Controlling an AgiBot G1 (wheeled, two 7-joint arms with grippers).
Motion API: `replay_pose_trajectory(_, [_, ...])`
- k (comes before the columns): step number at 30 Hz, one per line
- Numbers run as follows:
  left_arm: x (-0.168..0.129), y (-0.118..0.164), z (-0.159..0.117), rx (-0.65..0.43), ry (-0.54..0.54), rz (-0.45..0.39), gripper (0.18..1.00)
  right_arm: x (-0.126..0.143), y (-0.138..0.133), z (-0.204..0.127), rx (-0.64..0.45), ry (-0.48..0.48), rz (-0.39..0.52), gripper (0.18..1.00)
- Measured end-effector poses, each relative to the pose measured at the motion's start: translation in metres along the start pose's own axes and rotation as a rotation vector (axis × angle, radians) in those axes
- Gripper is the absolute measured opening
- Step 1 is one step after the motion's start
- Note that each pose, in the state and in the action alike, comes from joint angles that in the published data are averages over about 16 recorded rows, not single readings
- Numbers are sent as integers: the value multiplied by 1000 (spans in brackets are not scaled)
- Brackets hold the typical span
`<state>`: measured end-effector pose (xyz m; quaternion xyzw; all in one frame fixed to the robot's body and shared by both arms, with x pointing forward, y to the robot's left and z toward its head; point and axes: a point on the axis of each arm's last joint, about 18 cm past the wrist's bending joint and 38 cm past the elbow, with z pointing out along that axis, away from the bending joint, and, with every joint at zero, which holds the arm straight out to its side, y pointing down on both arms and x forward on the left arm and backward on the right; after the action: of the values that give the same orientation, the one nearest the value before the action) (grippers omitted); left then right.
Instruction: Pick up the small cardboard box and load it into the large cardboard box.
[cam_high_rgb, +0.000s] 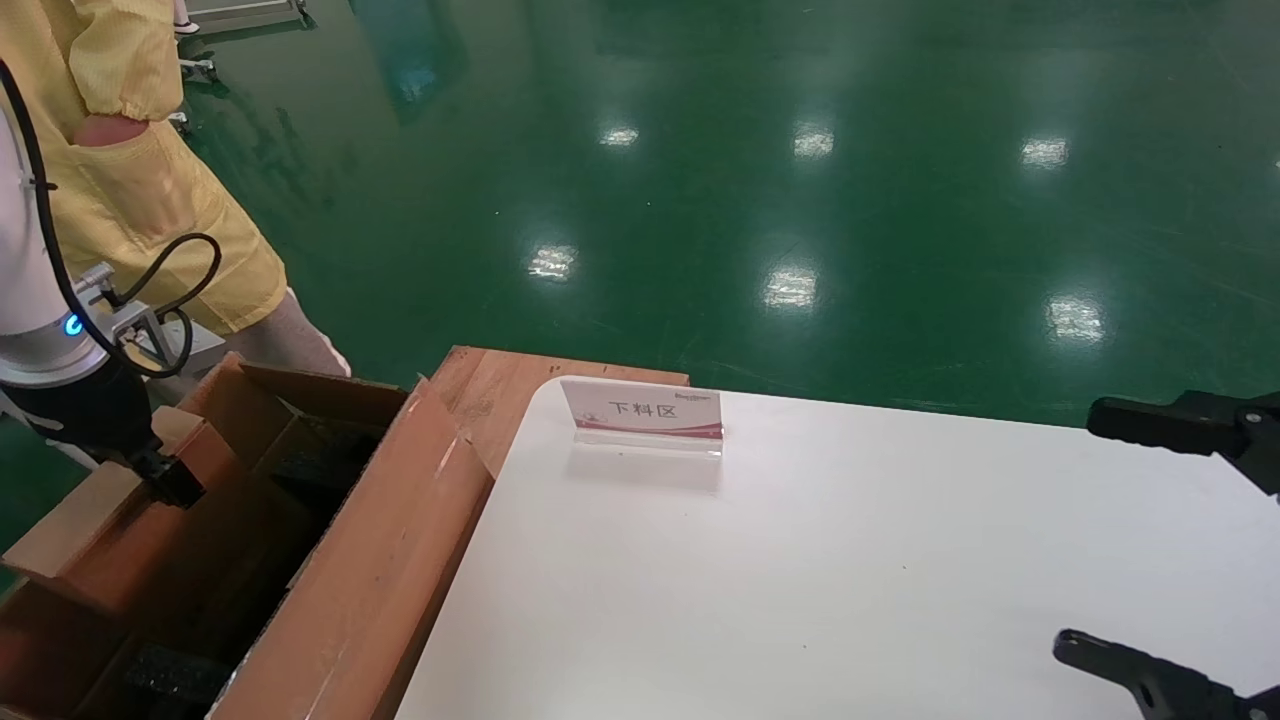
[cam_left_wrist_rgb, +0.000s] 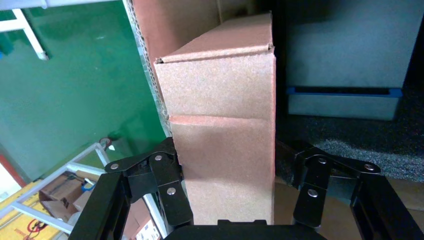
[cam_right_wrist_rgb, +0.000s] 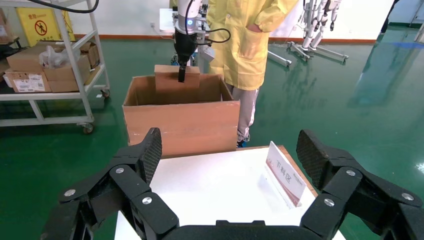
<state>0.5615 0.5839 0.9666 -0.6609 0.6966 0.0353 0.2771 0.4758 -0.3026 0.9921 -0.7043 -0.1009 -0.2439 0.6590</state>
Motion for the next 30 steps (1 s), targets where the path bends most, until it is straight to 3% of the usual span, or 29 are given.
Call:
replay_pose_trajectory(16, [-1, 1, 0, -4, -4, 2, 412, 0, 0, 0, 0, 0, 0, 1001])
replay_pose_trajectory(30, [-3, -2, -3, 19, 0, -3, 690, 0, 0, 0, 0, 0, 0, 1001])
